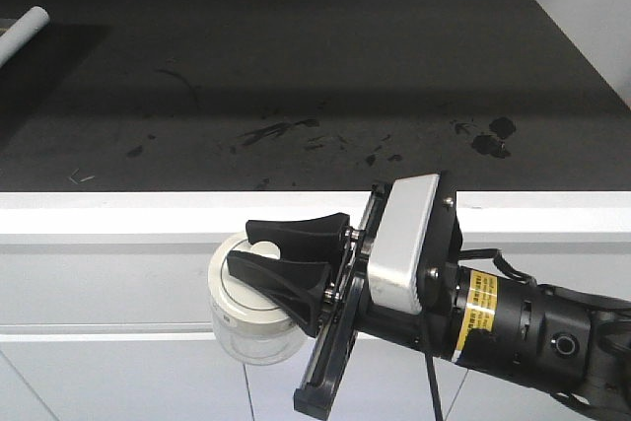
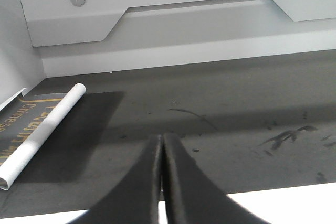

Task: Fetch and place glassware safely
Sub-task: 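Pull the held jar out of the hood toward the robot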

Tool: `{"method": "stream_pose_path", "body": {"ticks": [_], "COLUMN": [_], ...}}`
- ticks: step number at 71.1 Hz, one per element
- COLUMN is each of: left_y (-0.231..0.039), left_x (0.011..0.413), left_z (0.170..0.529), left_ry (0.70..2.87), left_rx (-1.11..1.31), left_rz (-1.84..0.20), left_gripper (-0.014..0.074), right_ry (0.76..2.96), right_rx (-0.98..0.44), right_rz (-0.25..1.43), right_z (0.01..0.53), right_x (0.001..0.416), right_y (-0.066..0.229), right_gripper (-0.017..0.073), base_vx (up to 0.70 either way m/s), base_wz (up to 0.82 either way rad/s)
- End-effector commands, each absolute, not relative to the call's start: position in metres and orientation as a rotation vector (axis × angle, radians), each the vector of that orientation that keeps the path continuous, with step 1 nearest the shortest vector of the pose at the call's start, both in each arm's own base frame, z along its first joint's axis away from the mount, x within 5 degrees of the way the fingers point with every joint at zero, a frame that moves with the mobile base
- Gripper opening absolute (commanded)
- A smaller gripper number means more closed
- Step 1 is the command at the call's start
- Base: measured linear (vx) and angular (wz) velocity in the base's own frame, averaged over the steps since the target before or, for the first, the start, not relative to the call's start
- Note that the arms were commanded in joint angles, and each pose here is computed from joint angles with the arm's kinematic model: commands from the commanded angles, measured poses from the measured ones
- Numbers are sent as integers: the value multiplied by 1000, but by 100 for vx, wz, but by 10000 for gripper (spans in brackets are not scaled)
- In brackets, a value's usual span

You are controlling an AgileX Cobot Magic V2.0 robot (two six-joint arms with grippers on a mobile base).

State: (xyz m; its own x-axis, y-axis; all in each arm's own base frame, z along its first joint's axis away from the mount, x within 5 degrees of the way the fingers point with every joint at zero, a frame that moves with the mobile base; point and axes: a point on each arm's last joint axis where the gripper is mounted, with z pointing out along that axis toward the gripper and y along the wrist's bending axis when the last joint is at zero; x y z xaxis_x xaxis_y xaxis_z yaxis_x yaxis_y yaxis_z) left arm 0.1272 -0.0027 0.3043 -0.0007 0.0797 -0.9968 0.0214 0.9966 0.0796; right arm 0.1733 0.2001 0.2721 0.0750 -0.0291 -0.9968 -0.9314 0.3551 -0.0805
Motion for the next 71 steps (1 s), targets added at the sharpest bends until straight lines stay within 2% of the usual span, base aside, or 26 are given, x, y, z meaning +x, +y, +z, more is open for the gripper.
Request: {"method": "stream_pose_path", "body": {"ticks": [1,71], "left_y": [-3,-3], "left_x": [127,127], "left_z": [320,320], "left_ry": [1470,1470], "left_rx": [70,70], "left_rz": [34,34], "left_gripper": [-7,-7], "right_ry": [1175,1175], "right_rx": [-918,-918], "right_rz": [937,937], "right_z": [298,298], "right_x": [169,169], "right_y": [199,199], "right_gripper": [-3,-3], "base_vx": [0,0], "base_wz": [0,0]}}
